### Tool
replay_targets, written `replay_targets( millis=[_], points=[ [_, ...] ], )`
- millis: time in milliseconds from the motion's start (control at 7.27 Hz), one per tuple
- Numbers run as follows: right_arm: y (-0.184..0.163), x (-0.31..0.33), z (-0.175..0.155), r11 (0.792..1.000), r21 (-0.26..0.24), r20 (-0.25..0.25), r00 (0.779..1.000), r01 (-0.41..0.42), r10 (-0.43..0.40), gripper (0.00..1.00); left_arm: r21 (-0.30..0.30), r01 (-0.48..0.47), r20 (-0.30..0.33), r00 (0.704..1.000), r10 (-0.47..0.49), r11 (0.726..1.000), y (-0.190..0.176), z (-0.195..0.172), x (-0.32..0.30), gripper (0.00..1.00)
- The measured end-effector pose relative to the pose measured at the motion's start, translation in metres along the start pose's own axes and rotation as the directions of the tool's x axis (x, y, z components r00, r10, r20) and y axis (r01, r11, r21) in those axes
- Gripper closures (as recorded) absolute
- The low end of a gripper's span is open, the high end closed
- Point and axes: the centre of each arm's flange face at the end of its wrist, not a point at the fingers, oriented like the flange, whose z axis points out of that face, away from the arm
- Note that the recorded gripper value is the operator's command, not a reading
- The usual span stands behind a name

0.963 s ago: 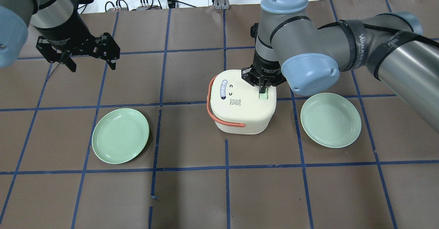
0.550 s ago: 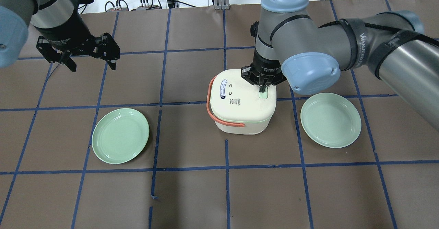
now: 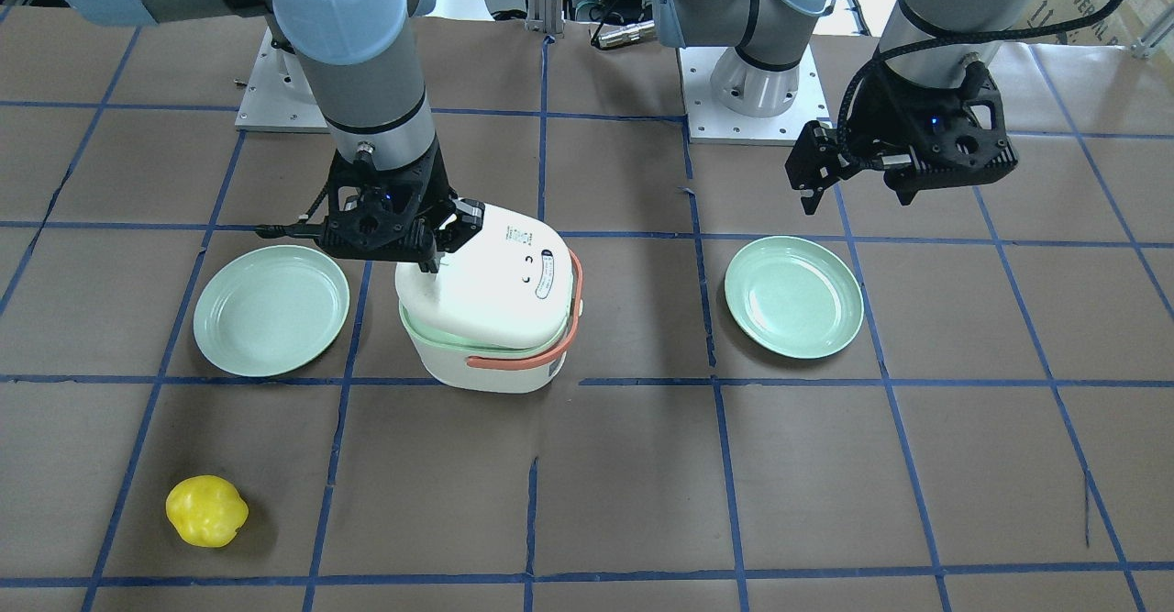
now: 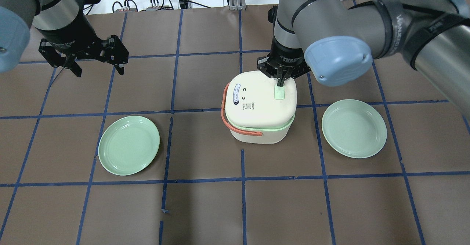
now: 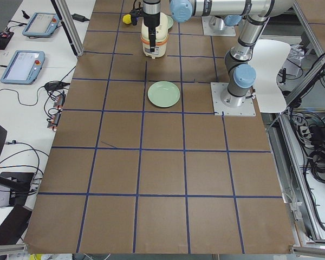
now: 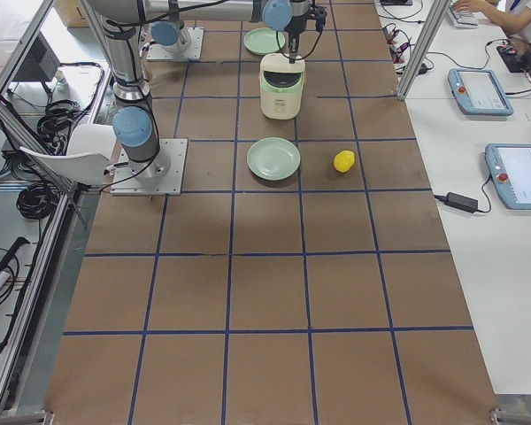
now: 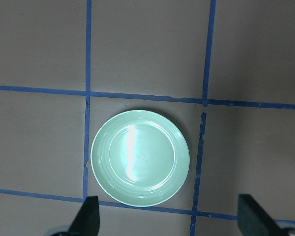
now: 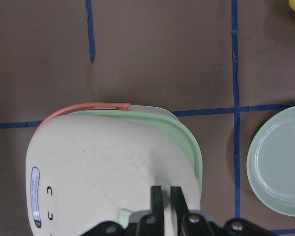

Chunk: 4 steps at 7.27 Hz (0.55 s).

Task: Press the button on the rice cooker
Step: 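Lift the right gripper away as the cooker lid pops open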

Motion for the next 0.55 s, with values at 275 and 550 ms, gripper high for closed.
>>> replay_targets(
  millis=[275,550],
  points=[
    [-0.016,0.028,-0.039,1.0,-0.009,-0.012,1.0,0.003,-0.003,0.29,0.001,0.0,0.0,1.0,0.0,1.0,0.0,0.0,0.0,0.0],
    [-0.007,0.07,-0.067,0.996,0.007,-0.025,0.996,0.091,-0.091,0.0,0.001,0.0,0.0,1.0,0.0,1.0,0.0,0.0,0.0,0.0]
  ],
)
